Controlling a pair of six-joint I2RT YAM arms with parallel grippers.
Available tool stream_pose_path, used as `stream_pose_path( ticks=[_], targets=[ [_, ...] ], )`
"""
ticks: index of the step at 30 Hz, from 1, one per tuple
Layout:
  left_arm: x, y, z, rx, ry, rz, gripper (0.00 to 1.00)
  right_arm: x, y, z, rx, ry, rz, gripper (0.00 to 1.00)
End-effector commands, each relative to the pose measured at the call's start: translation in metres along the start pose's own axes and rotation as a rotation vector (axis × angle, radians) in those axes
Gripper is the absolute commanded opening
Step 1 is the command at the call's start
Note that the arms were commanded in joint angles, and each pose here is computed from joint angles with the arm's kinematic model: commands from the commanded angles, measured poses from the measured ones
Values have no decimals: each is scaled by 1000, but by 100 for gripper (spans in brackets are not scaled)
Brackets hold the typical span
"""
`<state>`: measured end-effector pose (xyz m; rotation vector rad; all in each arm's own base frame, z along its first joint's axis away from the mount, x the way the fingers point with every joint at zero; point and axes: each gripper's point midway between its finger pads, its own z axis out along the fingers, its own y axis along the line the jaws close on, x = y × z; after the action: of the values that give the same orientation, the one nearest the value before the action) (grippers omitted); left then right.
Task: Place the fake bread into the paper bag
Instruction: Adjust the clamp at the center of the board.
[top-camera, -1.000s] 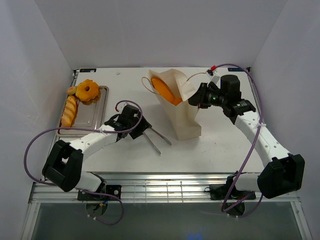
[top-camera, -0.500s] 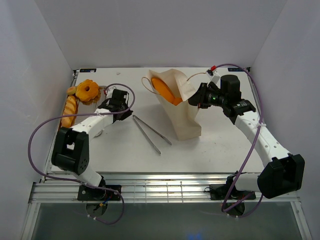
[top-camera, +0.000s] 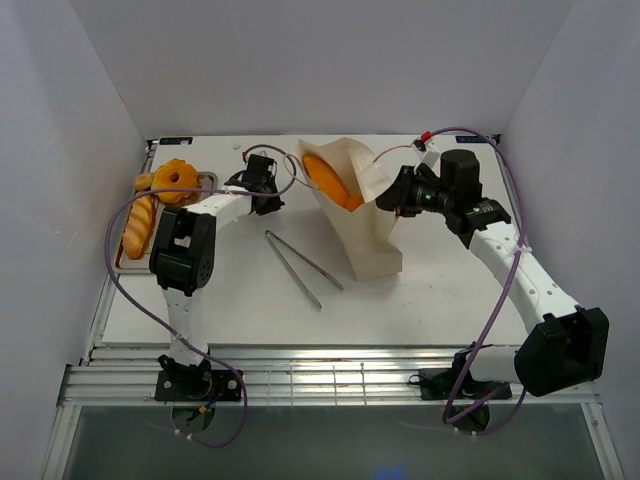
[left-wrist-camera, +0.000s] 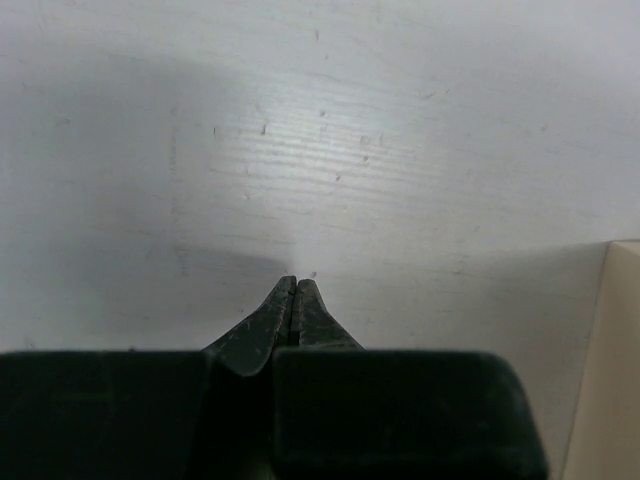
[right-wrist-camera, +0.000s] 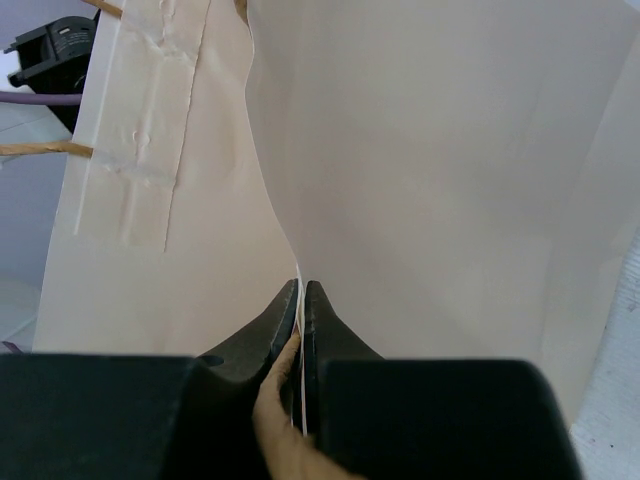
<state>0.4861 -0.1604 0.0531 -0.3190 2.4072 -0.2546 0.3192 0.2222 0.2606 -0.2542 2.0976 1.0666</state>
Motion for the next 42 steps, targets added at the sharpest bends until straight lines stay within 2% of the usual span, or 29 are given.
stream_pose_path(
  ticks=[1,4,8,15,18,19,21,28,32,36,37,40,42],
  targets=[
    [10,-3,3,42,60,48,0,4,-9,1,35,25,-12,8],
    [35,16,1,-18,114,17,0,5,-9,2,33,27,-11,8],
    [56,24,-15,1,124,-16,0,7,-9,2,28,32,-8,8],
    [78,35,-63,26,125,-95,0,4,-4,-2,19,19,-12,8],
    [103,57,-81,-66,180,-157,0,4,-3,-3,15,18,-12,8],
    [103,52,-94,-33,174,-174,0,5,-4,-2,16,19,-9,8],
    [130,55,-108,-25,218,-200,0,5,-4,-1,10,18,-4,8],
    [211,41,-160,25,328,-156,0,5,-1,-2,0,11,-2,8],
    [224,46,-183,12,320,-155,0,5,0,-4,-2,11,-3,8],
    [201,44,-213,60,172,-155,0,5,0,-5,4,7,0,8],
    [186,42,-225,100,93,-172,3,6,0,-5,0,7,0,8],
    [163,39,-247,180,-16,-179,19,8,0,-4,-6,11,9,8],
    [157,33,-253,220,-37,-146,31,9,0,-3,-4,12,12,8]
  ],
)
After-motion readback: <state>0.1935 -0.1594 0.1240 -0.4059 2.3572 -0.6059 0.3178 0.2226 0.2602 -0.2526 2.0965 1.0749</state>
